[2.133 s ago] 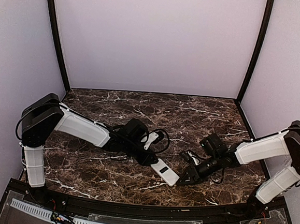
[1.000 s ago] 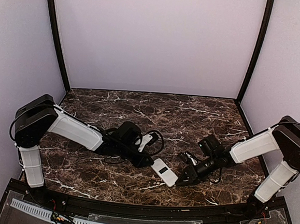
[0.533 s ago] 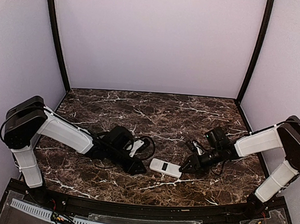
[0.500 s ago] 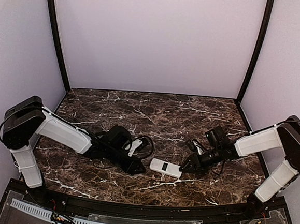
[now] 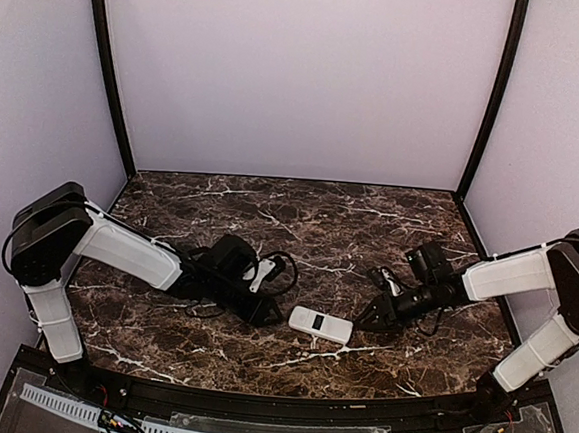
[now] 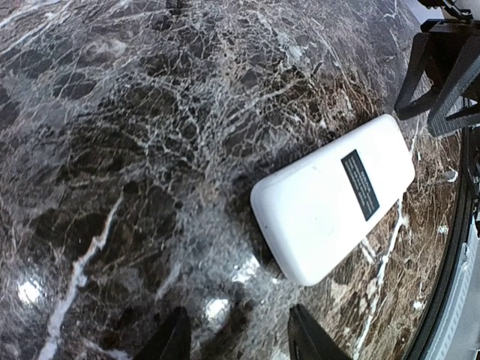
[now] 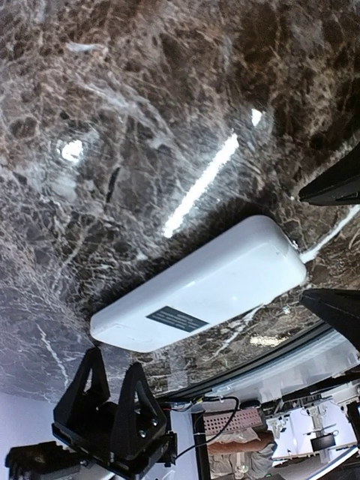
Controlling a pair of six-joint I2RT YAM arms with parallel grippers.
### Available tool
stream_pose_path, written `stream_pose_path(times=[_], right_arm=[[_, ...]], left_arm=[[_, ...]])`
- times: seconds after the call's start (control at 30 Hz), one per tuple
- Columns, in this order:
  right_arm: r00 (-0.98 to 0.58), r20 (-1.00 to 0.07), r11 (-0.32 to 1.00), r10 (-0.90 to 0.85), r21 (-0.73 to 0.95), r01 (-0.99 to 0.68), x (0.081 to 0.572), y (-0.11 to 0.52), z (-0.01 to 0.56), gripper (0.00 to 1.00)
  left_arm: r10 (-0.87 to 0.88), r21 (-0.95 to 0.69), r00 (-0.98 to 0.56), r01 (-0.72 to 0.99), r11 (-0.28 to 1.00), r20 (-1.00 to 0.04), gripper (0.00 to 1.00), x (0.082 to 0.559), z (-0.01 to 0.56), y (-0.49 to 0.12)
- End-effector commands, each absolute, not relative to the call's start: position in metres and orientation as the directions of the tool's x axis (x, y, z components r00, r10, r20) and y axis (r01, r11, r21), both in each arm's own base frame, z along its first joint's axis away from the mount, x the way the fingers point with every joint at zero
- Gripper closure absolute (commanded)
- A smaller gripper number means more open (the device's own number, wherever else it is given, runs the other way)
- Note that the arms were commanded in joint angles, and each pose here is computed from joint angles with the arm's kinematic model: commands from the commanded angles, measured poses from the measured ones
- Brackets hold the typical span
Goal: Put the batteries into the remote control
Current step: Pick up the remote control from the center of the board.
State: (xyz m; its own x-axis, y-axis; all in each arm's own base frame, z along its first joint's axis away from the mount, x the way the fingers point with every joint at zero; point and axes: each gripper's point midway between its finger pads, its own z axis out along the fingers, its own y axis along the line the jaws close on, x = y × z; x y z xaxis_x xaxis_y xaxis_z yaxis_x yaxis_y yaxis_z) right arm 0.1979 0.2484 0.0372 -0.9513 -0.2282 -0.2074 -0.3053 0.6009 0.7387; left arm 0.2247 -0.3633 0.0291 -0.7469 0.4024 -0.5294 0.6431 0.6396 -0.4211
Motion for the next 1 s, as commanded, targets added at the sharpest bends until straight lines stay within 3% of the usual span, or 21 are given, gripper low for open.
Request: stream_pose_path(times=[0.0,0.27,0.8,0.97], right_arm=[[-0.951,-0.181,0.568,-0.252,0.768,-0.296,0.18,0.251,0.043,0.64],[-0.949,-0.165,0.547,-0.27,0.785,-0.292,0.179,0.266,0.032,0.65],[-0.942,-0.176,0.523,-0.285,0.795,-0.307,0.194,0.28,0.024,0.81],[-0.941,-0.183,0.53,-0.284,0.788,-0.313,0.198,0.278,0.024,0.79]], left_arm=[[0.416,-0.44,-0.751,0.646,0.624,-0.513,0.55,0.226,0.027,-0.376],[0.418,-0.481,-0.753,0.651,0.587,-0.508,0.59,0.222,0.022,-0.389],[0.476,-0.548,-0.745,0.666,0.506,-0.467,0.85,0.195,0.012,-0.415],[0.472,-0.543,-0.751,0.66,0.518,-0.462,0.79,0.192,0.013,-0.408]])
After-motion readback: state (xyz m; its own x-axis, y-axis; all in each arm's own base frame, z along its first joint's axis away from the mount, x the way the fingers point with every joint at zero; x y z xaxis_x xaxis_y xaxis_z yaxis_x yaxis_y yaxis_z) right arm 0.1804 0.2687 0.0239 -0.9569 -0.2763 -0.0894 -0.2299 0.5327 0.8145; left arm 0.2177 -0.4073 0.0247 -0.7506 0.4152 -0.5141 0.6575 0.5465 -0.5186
